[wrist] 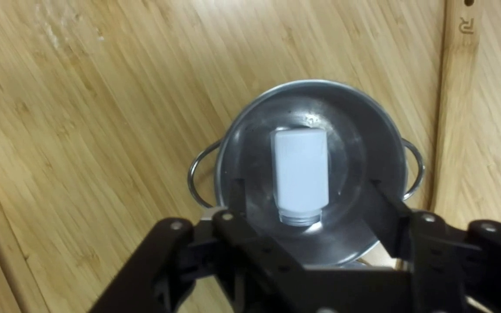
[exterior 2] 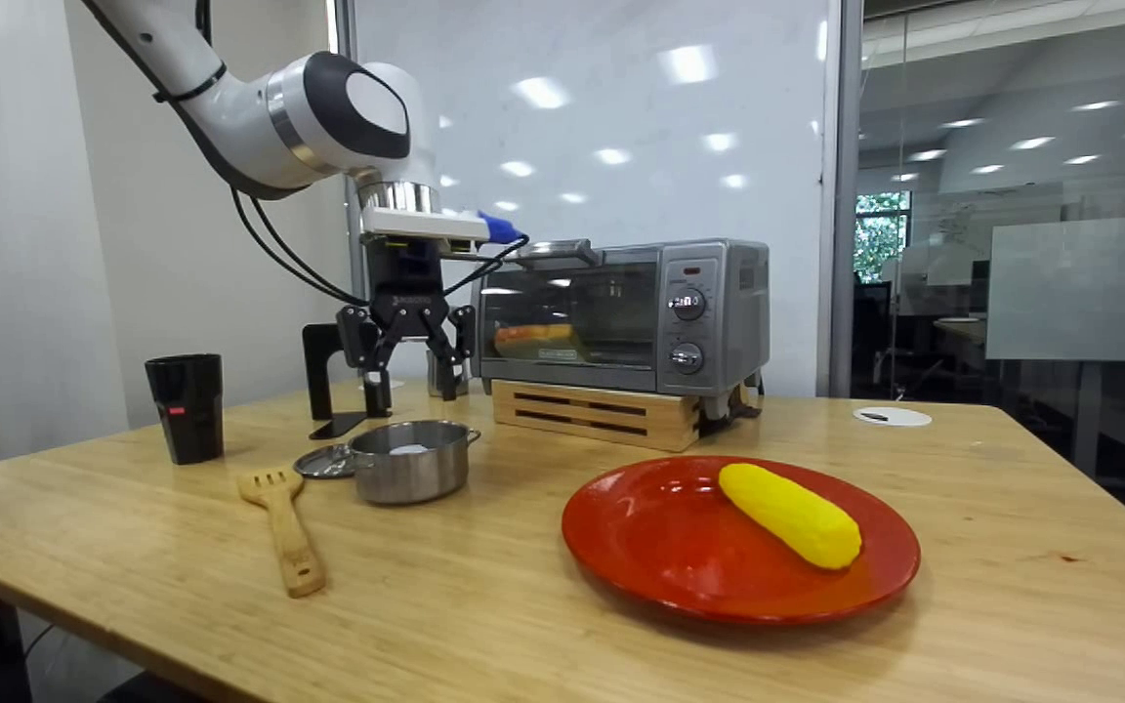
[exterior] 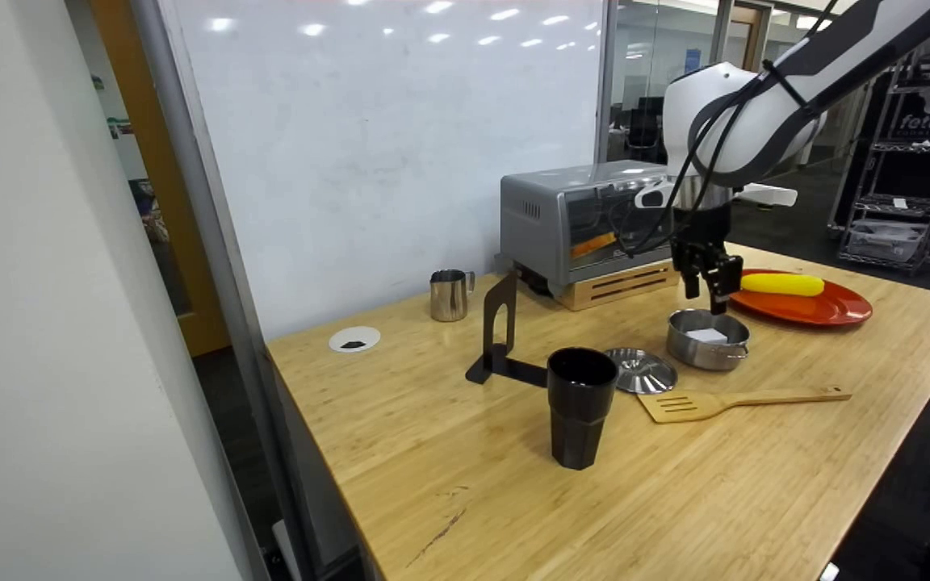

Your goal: Take the white box out of the silver pot then close the pot

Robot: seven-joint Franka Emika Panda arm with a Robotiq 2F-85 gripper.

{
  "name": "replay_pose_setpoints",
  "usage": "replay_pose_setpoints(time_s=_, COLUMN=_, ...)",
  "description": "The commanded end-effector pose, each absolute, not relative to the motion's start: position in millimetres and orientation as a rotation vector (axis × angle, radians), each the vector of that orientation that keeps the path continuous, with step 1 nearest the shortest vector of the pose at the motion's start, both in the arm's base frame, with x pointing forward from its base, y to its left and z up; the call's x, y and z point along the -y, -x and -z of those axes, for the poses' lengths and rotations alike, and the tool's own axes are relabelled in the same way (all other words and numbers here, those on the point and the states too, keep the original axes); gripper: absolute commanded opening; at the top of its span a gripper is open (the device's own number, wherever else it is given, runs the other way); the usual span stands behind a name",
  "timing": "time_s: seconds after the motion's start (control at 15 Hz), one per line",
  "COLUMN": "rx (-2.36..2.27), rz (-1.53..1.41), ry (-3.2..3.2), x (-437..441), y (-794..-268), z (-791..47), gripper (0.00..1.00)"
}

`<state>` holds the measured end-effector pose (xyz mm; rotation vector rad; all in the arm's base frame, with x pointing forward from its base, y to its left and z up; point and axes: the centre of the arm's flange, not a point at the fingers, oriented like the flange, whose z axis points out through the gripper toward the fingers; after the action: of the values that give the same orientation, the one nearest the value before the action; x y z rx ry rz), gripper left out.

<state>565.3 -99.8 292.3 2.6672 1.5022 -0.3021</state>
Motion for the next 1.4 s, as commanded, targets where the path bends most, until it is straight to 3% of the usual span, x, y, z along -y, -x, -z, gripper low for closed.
replay_pose_setpoints(time_s=0.0, rx=-1.495, rz=0.383, ry=-2.66, x=100, y=-555, z=-279, gripper=0.73)
replay_pose_setpoints(time_s=0.4, rx=-1.511, rz=0.425, ry=-2.648, x=101, y=-549, z=-260, gripper=0.77)
replay_pose_setpoints(time_s=1.33, rx=-1.654, rz=0.373, ry=-2.535, x=93, y=-560, z=-238, gripper=0.71)
